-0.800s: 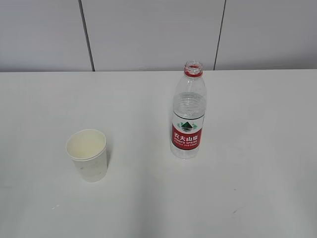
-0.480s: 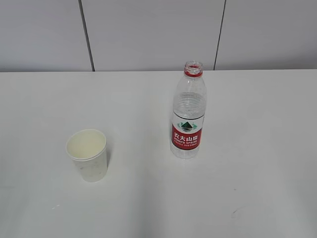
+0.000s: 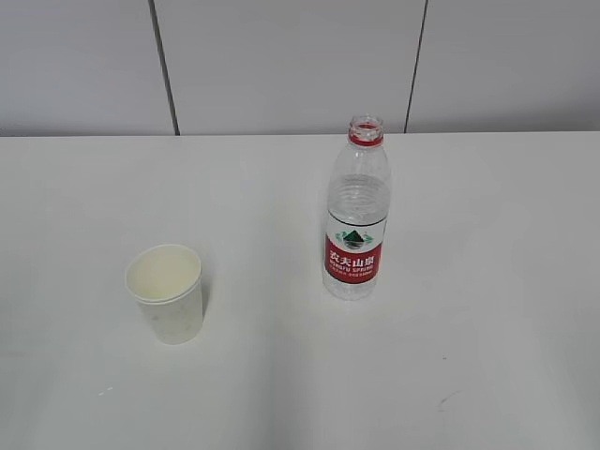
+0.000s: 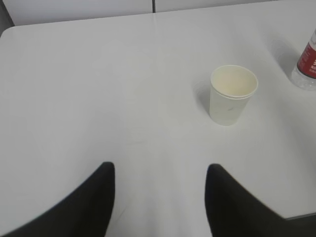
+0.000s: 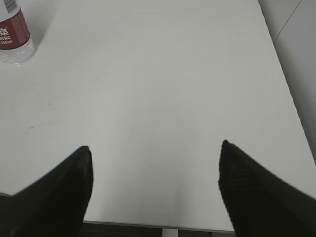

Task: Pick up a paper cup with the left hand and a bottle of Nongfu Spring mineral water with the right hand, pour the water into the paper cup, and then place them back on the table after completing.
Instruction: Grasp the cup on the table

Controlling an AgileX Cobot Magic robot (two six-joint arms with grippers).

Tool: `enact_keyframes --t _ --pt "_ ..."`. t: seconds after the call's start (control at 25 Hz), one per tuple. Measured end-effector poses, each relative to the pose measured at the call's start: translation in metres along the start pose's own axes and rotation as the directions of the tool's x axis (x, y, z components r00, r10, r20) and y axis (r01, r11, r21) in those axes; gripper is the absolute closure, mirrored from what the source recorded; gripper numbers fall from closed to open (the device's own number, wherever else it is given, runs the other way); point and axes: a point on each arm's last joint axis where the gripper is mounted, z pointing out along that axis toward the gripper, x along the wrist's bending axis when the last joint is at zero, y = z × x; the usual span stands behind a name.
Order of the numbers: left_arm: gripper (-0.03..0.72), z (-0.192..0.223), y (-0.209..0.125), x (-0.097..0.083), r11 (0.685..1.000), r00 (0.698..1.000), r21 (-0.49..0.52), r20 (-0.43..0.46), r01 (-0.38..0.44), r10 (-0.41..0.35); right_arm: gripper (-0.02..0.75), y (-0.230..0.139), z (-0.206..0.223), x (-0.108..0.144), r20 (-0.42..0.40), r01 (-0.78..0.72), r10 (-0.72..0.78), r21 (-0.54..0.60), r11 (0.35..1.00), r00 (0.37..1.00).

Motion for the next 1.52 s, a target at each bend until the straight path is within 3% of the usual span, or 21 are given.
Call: enact_keyframes --t 0.8,0.88,1.08,1.52 --pt "0.314 0.0000 0.0000 0.0000 1.000 1.000 0.000 0.000 0.000 0.000 0.150 0.0003 0.0000 0.0015 -0.017 -0.008 0.008 -0.003 1.000 1.000" --pt "0.287 0.0000 0.0000 0.0000 1.000 1.000 0.000 0.000 0.000 0.000 0.150 0.0007 -0.0001 0.0029 -0.032 -0.015 0.015 -0.007 1.000 0.999" --pt "0.123 0.0017 0.0011 0.0003 1.000 1.000 0.011 0.001 0.002 -0.002 0.150 0.0008 -0.0001 0.0037 -0.041 -0.019 0.019 -0.008 1.000 0.999" --pt "0.106 0.0066 0.0039 0.0012 0.999 1.000 0.047 0.009 0.002 -0.003 0.150 0.0023 -0.0003 0.0054 -0.062 -0.024 0.023 -0.014 1.000 0.998"
